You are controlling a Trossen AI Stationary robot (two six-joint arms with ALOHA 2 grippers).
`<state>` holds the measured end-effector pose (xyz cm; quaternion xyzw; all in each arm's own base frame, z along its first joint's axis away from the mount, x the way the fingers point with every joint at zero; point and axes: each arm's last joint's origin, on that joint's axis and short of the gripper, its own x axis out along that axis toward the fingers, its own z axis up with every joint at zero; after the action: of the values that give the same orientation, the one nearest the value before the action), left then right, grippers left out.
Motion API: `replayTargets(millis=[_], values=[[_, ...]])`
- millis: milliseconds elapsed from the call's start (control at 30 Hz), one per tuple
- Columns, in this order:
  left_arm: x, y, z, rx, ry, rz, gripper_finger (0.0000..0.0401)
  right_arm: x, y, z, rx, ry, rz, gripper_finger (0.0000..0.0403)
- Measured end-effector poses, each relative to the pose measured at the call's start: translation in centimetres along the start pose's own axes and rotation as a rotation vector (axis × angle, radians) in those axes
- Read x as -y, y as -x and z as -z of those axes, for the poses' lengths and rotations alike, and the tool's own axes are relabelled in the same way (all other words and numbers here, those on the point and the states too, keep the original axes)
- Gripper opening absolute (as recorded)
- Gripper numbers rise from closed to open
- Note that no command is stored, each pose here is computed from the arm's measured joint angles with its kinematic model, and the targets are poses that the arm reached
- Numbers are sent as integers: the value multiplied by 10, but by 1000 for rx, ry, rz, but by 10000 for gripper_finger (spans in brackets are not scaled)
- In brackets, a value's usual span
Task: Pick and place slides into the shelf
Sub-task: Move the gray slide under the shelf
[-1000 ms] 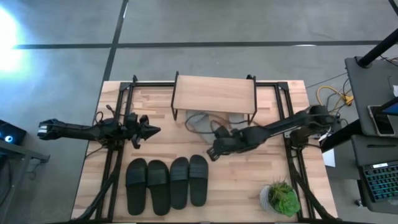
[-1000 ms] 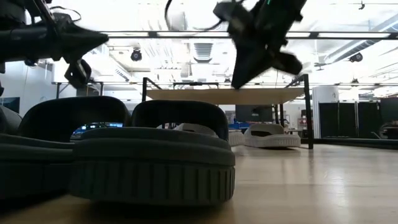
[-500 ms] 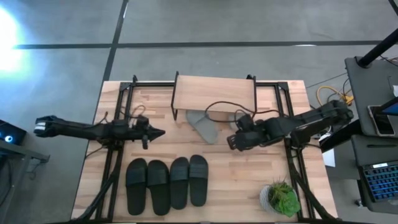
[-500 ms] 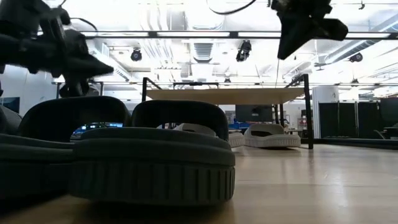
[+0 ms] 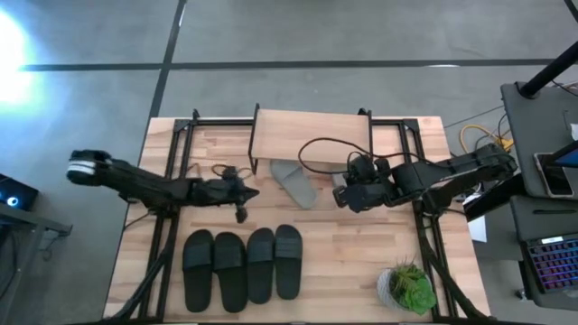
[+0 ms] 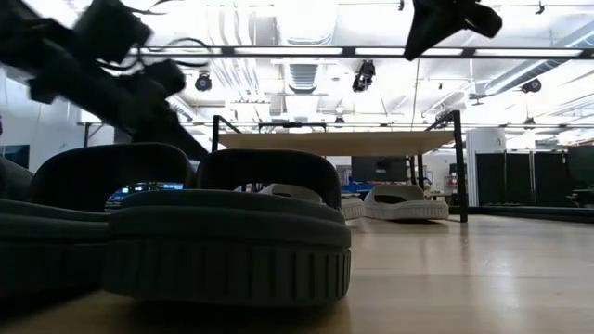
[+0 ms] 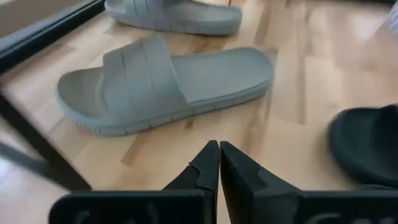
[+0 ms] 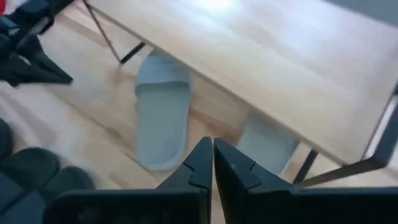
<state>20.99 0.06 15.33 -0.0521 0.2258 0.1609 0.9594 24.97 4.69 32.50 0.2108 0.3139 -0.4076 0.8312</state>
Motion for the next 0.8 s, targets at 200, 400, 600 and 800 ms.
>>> replayTargets(millis=[200,400,600,800], values=[[6,-39,16,-130,87,-181,0,5,6,-4,10,25,44,9],[14,-62,12,-114,86,-193,0,6,6,-4,5,33,55,9],[15,-80,1,-52,39,-247,0,7,6,-3,2,43,61,9],[4,-102,7,-94,42,-330,0,10,6,-2,-9,66,83,9]])
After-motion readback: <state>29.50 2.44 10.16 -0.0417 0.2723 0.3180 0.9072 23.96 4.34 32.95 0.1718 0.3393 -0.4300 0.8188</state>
